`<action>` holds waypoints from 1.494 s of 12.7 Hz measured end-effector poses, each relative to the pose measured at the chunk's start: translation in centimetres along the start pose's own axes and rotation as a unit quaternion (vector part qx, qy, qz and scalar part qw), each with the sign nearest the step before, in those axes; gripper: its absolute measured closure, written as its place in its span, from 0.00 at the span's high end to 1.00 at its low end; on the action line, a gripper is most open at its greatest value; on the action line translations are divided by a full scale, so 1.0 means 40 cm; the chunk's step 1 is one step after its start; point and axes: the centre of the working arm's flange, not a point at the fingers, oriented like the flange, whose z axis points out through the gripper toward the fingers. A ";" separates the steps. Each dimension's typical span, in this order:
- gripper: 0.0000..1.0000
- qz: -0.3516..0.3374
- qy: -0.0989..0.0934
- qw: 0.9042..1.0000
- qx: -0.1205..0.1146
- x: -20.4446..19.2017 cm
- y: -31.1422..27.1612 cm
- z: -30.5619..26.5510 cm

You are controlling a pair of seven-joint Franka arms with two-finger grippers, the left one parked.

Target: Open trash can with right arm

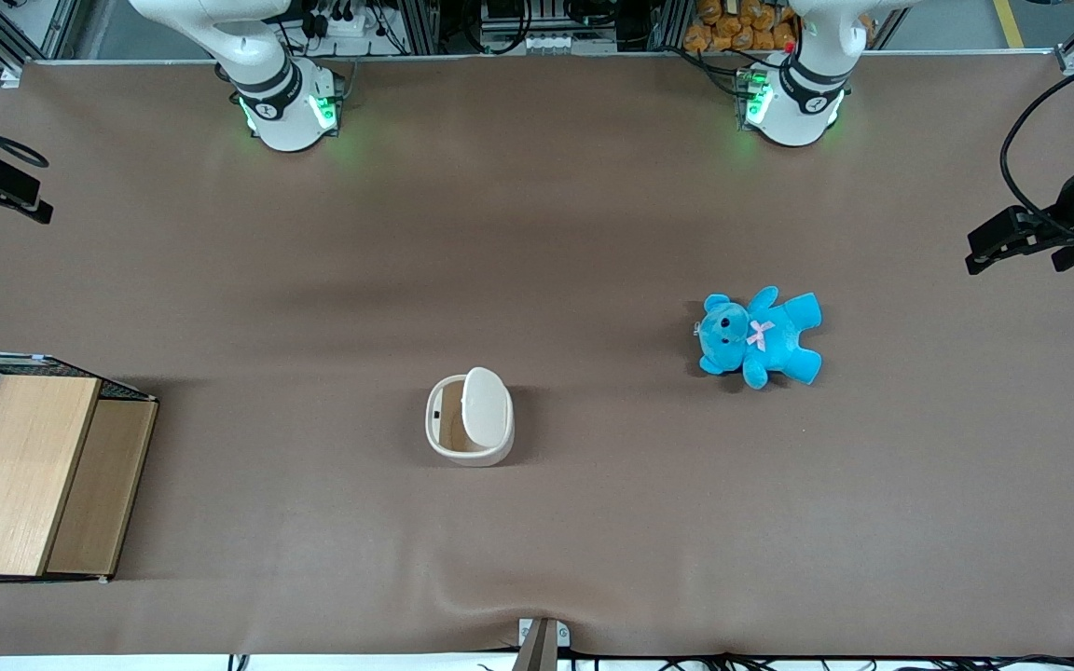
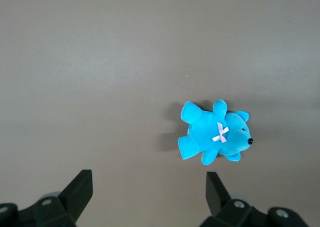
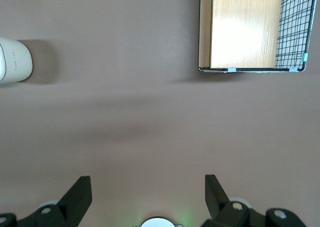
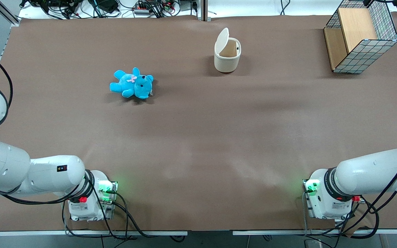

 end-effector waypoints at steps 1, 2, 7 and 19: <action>1.00 0.000 -0.001 1.000 0.000 0.001 0.000 0.002; 1.00 0.000 -0.001 1.000 0.000 0.003 0.000 0.004; 1.00 0.000 -0.005 1.000 0.000 0.009 0.000 0.013; 1.00 0.004 -0.040 0.997 0.066 0.155 -0.143 0.203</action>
